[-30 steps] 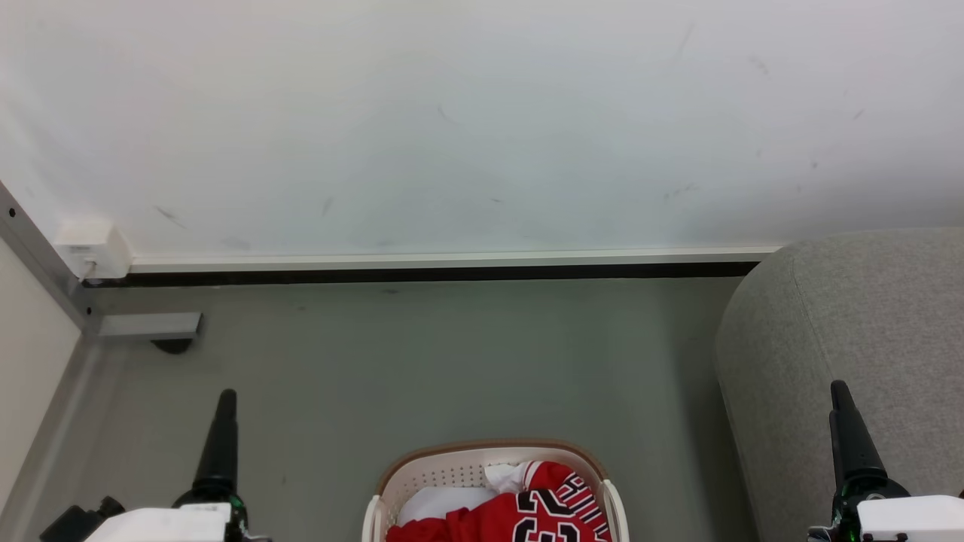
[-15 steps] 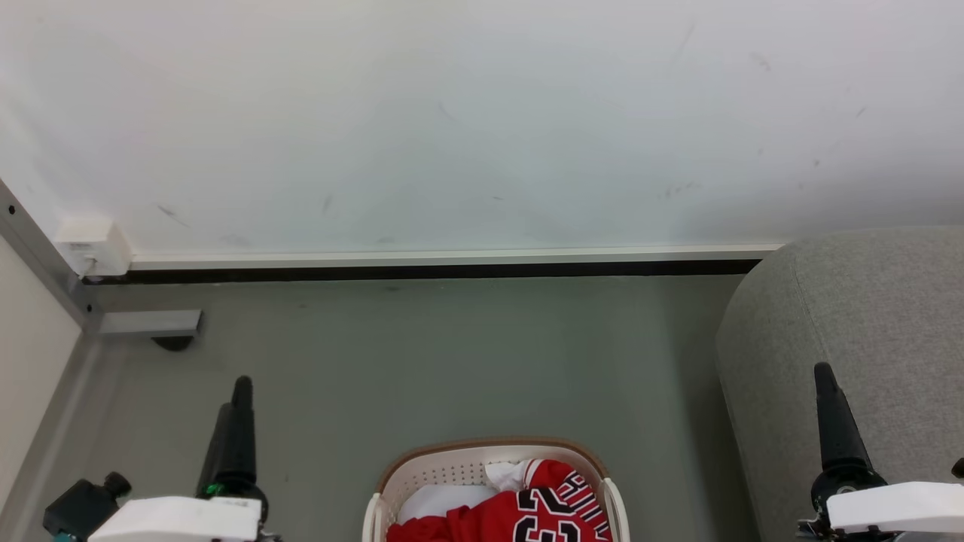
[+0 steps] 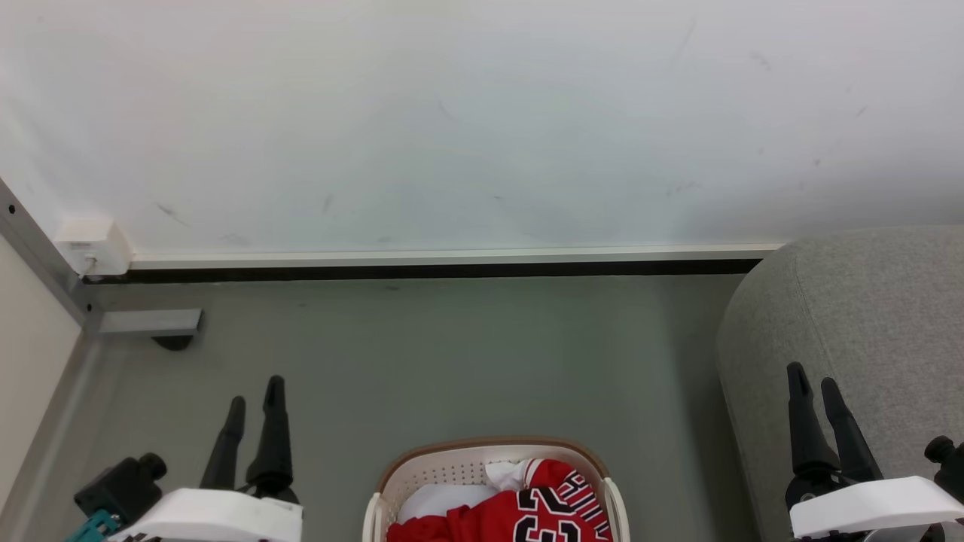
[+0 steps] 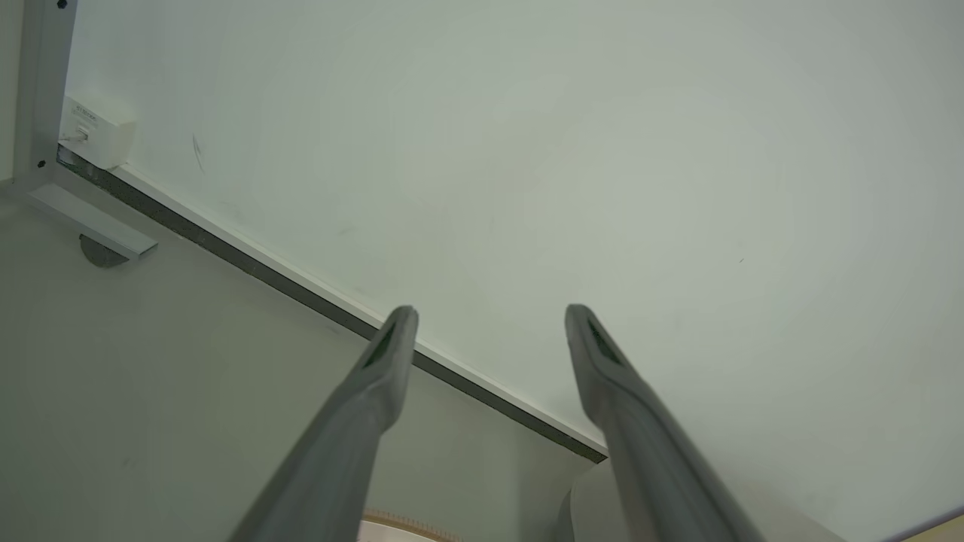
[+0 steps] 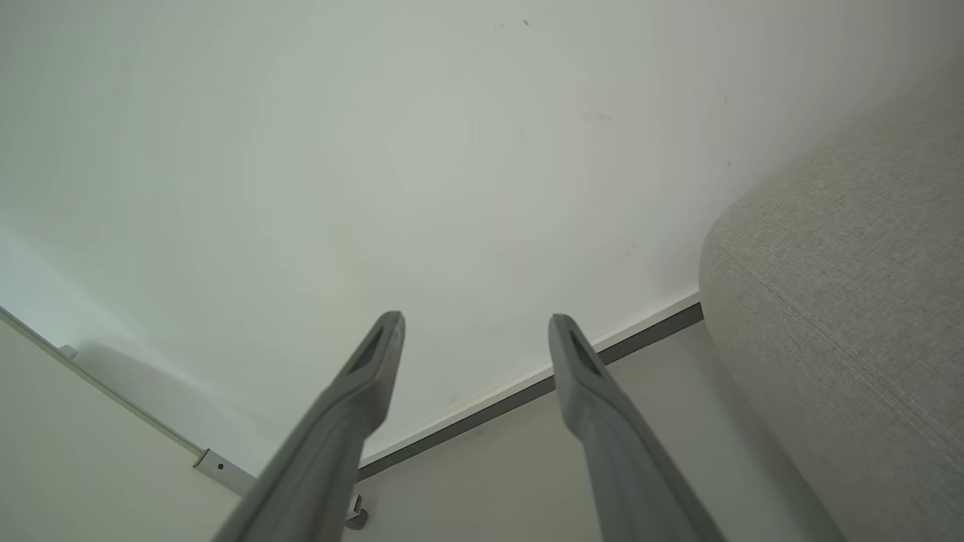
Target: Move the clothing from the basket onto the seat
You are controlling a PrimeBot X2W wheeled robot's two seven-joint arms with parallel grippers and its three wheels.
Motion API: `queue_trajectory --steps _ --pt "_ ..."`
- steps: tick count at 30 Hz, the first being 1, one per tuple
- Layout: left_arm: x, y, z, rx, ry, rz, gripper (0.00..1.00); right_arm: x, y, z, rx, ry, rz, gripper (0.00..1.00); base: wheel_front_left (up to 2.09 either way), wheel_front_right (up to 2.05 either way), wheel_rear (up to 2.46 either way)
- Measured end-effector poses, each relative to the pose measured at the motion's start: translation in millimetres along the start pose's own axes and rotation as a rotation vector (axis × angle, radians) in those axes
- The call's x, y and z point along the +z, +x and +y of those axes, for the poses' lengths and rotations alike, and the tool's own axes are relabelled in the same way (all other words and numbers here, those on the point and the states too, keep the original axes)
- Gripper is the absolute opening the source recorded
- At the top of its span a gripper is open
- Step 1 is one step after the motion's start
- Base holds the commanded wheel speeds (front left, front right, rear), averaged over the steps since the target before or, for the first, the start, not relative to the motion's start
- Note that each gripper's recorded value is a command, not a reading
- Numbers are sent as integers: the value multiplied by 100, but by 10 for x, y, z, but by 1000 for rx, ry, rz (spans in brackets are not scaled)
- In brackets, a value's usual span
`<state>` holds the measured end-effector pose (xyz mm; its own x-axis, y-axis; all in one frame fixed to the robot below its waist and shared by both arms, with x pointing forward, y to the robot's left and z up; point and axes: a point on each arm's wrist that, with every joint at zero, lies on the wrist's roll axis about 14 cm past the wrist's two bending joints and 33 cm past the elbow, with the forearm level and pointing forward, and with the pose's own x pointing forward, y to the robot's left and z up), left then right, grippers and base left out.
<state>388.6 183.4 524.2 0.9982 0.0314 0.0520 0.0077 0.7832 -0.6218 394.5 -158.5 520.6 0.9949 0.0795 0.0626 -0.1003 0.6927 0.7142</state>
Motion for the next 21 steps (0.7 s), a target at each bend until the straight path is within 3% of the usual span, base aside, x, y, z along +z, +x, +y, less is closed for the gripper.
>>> queue_trajectory --steps 7,21 --pt "-32 -11 -49 -10 132 0 100 -103 -17 -76 -14 -135 34 100 0 0 0" --pt "-56 -33 -97 -28 299 -10 100 -153 9 -76 4 -332 47 100 0 0 0"
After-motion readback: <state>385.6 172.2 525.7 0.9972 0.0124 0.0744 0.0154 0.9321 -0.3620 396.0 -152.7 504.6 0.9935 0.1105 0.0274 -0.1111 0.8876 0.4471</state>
